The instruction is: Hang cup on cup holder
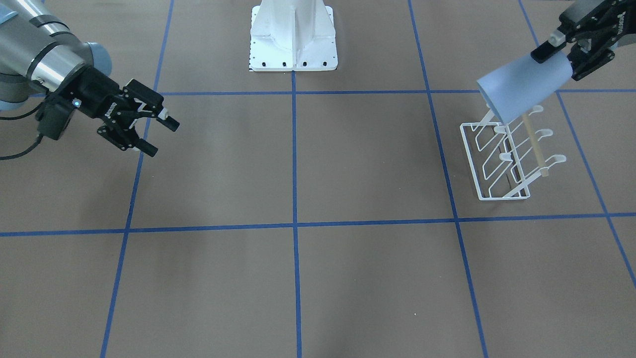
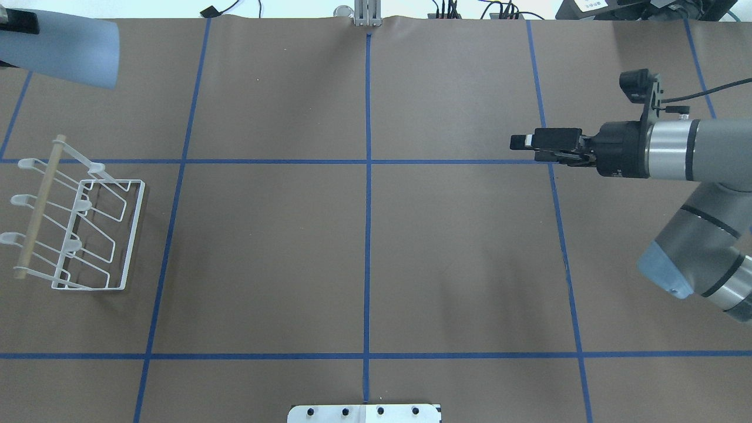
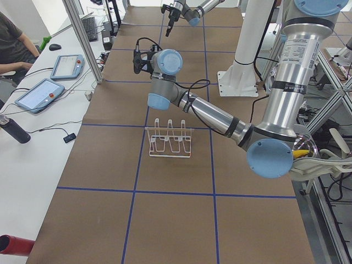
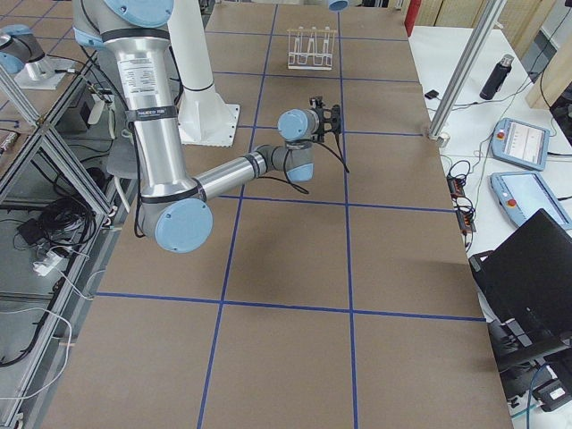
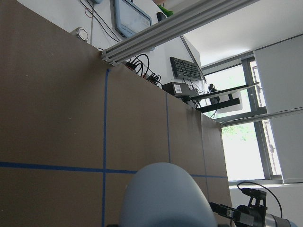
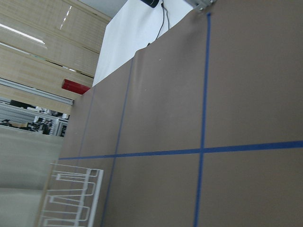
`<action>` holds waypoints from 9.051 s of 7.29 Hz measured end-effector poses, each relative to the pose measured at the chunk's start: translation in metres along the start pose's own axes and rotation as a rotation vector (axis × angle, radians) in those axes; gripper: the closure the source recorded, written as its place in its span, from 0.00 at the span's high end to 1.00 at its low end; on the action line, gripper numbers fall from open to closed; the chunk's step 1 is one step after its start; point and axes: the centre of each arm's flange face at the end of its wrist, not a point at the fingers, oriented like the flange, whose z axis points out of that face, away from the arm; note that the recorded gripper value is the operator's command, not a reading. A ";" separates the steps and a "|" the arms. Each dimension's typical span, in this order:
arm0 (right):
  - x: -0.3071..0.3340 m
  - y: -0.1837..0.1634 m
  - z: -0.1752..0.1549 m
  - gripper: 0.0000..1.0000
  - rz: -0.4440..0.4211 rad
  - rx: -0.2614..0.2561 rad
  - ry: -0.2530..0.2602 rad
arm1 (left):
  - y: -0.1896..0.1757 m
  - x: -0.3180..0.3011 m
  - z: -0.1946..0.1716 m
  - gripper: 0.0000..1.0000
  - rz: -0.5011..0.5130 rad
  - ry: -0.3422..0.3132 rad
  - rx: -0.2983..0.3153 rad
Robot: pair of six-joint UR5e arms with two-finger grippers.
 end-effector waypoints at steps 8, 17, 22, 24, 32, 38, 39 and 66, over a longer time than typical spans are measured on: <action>0.105 -0.090 -0.076 1.00 -0.306 -0.130 0.488 | -0.027 -0.035 0.017 0.00 0.057 -0.502 0.056; 0.105 -0.111 -0.083 1.00 -0.332 -0.246 0.550 | 0.013 -0.046 0.099 0.00 0.005 -0.855 -0.188; 0.107 -0.111 -0.082 1.00 -0.326 -0.248 0.553 | 0.000 -0.063 0.111 0.00 0.036 -0.881 -0.212; 0.107 -0.111 -0.081 1.00 -0.327 -0.248 0.553 | -0.004 -0.065 0.117 0.00 0.033 -0.884 -0.216; 0.102 -0.112 -0.081 1.00 -0.317 -0.249 0.555 | -0.002 -0.102 0.155 0.21 -0.004 -0.940 -0.285; 0.094 -0.111 -0.083 1.00 -0.303 -0.259 0.563 | 0.001 -0.109 0.157 0.98 -0.001 -0.933 -0.295; 0.085 -0.111 -0.087 1.00 -0.287 -0.267 0.575 | 0.003 -0.101 0.156 0.98 0.011 -0.920 -0.292; 0.170 -0.136 -0.216 1.00 -0.116 -0.437 0.675 | -0.110 -0.233 -0.118 0.98 0.386 -0.769 -0.266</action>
